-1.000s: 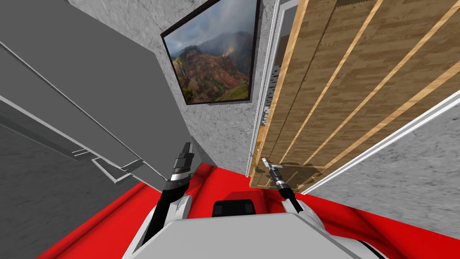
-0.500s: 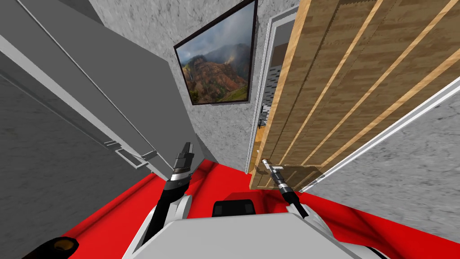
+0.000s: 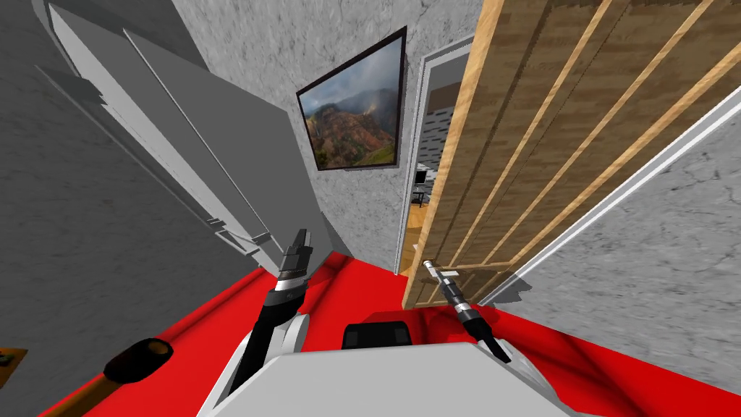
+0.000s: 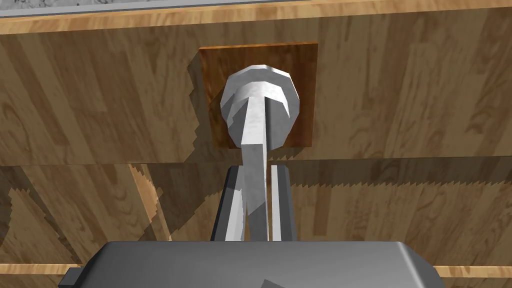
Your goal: Pull the door open
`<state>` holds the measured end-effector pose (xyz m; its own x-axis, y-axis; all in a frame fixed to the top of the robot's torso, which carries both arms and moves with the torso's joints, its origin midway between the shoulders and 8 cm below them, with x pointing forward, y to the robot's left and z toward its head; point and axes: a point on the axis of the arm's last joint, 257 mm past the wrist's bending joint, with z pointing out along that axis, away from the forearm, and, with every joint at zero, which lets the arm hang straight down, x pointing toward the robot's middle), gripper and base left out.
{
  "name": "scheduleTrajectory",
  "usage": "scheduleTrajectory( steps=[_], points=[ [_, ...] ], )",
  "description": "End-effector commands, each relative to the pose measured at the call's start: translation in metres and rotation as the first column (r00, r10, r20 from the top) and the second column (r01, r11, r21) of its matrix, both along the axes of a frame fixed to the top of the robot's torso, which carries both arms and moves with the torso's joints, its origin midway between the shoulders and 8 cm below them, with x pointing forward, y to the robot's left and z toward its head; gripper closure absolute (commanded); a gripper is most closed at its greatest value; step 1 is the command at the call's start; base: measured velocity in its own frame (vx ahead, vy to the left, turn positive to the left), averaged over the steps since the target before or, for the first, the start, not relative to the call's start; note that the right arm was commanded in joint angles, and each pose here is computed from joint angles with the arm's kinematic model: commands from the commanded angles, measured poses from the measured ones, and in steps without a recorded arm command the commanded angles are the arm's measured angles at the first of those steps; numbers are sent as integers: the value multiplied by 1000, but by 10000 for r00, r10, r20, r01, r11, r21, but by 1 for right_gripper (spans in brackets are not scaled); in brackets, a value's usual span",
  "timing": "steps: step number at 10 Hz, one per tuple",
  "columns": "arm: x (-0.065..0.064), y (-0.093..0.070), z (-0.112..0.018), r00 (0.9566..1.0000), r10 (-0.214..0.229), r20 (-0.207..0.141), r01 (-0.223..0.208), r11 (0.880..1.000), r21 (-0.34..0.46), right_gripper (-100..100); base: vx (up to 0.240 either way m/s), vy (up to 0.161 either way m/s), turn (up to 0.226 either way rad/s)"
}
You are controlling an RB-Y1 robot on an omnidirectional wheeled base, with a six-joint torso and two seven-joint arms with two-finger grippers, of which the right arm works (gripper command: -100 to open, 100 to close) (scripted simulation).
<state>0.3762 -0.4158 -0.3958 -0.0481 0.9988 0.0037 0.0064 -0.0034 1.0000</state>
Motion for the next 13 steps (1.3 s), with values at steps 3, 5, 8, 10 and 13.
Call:
scheduleTrajectory(
  steps=[3,5,8,10,13],
  points=[
    [-27,-8,1,9998,218,40,-218,9998,-28,100,-185,-89,214],
    [-35,-11,1,9996,290,49,-290,9996,-32,100,-140,-59,86],
    [-51,-15,2,9991,427,60,-427,9991,-35,100,-143,-54,120],
    [-58,-17,3,9987,500,63,-499,9987,-34,100,-130,-39,98],
    [-63,-14,1,9983,586,14,-586,9983,3,100,-106,-43,93]
  ],
)
